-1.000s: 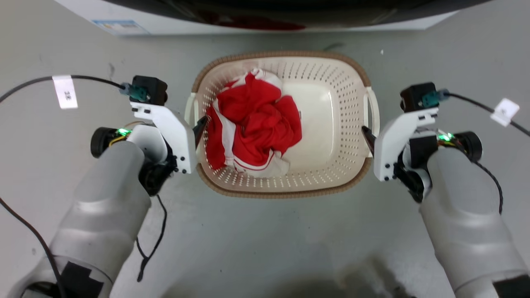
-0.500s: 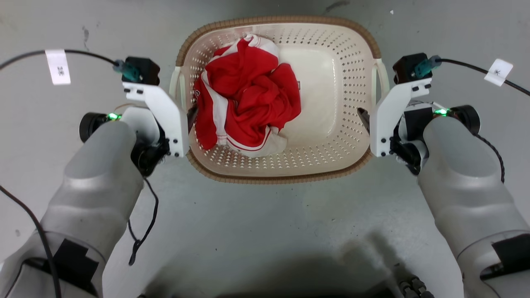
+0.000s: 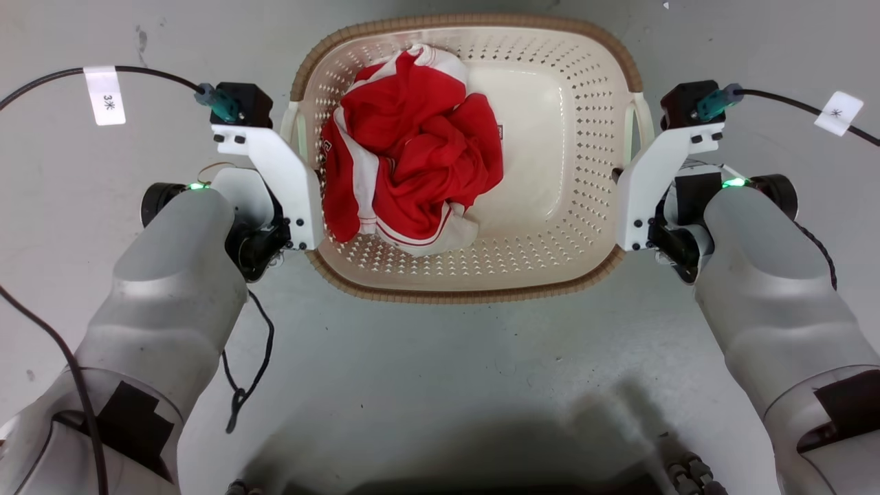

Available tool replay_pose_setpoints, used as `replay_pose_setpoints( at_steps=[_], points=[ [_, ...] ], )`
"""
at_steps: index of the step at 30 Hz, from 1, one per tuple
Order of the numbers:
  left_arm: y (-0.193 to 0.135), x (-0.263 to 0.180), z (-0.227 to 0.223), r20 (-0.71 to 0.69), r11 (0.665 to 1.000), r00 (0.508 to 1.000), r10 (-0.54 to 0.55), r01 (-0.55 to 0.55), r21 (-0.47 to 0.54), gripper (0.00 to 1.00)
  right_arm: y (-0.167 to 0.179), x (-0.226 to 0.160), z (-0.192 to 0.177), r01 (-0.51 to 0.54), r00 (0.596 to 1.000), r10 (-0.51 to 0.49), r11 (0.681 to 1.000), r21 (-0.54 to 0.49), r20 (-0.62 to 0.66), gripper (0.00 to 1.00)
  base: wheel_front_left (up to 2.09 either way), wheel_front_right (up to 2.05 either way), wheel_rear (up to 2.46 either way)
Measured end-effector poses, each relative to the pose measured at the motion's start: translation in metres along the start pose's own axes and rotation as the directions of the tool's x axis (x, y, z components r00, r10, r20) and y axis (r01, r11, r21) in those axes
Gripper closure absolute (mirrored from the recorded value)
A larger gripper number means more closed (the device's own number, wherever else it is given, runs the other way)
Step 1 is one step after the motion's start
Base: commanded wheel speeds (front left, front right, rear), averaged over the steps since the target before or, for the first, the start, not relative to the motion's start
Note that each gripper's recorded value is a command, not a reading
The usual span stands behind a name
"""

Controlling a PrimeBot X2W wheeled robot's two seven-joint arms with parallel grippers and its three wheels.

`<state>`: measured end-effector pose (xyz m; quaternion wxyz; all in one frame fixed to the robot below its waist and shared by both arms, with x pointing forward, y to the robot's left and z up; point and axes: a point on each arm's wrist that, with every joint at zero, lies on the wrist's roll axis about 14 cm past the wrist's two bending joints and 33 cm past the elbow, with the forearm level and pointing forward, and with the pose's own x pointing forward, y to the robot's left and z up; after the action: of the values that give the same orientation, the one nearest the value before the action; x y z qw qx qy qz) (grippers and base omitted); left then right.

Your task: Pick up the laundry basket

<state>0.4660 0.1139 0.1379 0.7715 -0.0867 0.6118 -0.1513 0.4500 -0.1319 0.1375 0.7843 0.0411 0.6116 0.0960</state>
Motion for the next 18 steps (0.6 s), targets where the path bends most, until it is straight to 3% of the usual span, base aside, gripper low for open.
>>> replay_pose_setpoints(
  at_steps=[8,18],
  points=[
    [-0.007,-0.015,-0.005,-0.041,1.000,0.999,-0.005,0.004,-0.004,1.00,0.006,-0.016,-0.001,-0.015,1.000,0.015,1.000,0.006,-0.021,1.00,0.00,0.00,0.00],
    [-0.020,-0.066,-0.007,-0.116,1.000,0.993,-0.008,0.005,-0.030,1.00,0.026,-0.064,-0.006,-0.055,0.992,0.057,0.998,0.016,-0.111,1.00,0.00,0.00,0.00]
  ],
)
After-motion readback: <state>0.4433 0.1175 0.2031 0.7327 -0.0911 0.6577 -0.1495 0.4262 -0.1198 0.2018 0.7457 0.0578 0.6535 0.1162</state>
